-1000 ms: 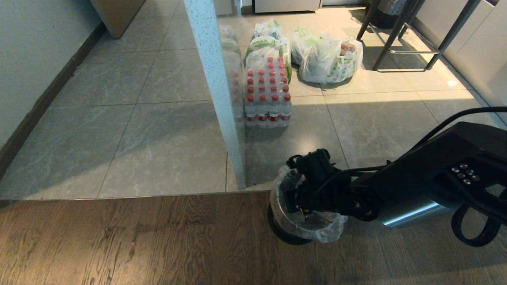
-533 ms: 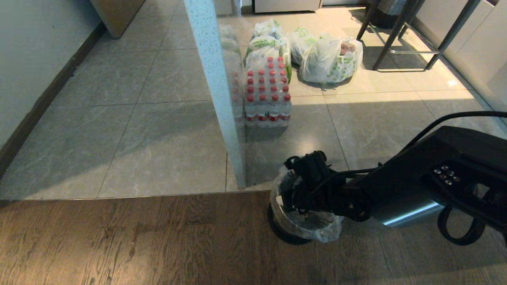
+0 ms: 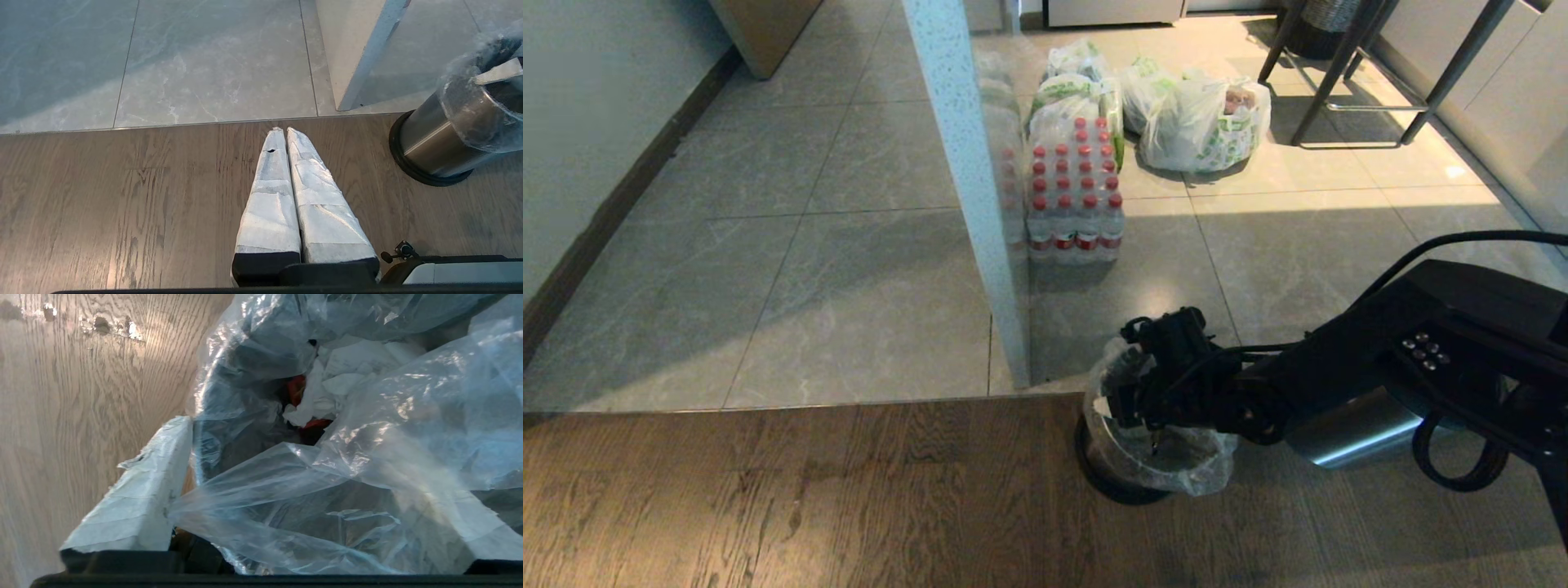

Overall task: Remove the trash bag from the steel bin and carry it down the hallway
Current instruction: Pick up the trash bag

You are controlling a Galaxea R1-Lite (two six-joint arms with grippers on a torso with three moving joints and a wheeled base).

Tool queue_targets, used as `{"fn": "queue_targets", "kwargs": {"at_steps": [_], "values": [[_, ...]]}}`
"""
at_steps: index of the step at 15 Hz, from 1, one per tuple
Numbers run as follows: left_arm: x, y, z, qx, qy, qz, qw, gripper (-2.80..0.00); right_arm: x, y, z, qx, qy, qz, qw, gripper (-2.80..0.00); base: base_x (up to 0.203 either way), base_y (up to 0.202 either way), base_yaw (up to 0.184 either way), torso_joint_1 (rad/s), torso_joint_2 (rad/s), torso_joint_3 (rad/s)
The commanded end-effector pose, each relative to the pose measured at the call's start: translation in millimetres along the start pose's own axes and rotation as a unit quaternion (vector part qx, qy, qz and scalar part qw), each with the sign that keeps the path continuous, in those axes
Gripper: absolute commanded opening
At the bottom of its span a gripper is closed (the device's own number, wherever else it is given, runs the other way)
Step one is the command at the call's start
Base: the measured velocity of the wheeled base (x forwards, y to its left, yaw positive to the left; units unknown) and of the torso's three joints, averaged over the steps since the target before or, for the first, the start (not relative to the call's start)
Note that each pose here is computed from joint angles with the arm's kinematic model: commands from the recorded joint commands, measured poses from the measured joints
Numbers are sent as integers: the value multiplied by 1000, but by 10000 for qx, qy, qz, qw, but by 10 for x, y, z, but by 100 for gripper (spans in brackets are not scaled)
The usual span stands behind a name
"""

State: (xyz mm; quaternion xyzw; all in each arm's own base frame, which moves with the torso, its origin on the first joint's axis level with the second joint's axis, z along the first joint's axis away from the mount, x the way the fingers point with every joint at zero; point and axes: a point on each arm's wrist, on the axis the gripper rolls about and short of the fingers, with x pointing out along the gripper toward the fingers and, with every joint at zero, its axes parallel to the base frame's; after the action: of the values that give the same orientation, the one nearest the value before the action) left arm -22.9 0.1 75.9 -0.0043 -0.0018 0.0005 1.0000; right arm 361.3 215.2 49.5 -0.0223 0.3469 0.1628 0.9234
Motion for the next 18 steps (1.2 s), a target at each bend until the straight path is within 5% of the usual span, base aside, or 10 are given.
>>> {"fn": "queue_targets", "kwargs": {"at_steps": [1,11,18], "values": [[2,0,-5,-3,10,2,10000,-280,2,-35,4,31,-1,-38,10000,0,0,0,0,0,0,0],[2,0,-5,-3,10,2,10000,-280,-142,-123,-5,127,100,-99,9998,0,0,0,0,0,0,0],[2,0,-5,-3,10,2,10000,-280,-169,-96,3,162,239,235,9993,0,0,0,0,0,0,0]]}}
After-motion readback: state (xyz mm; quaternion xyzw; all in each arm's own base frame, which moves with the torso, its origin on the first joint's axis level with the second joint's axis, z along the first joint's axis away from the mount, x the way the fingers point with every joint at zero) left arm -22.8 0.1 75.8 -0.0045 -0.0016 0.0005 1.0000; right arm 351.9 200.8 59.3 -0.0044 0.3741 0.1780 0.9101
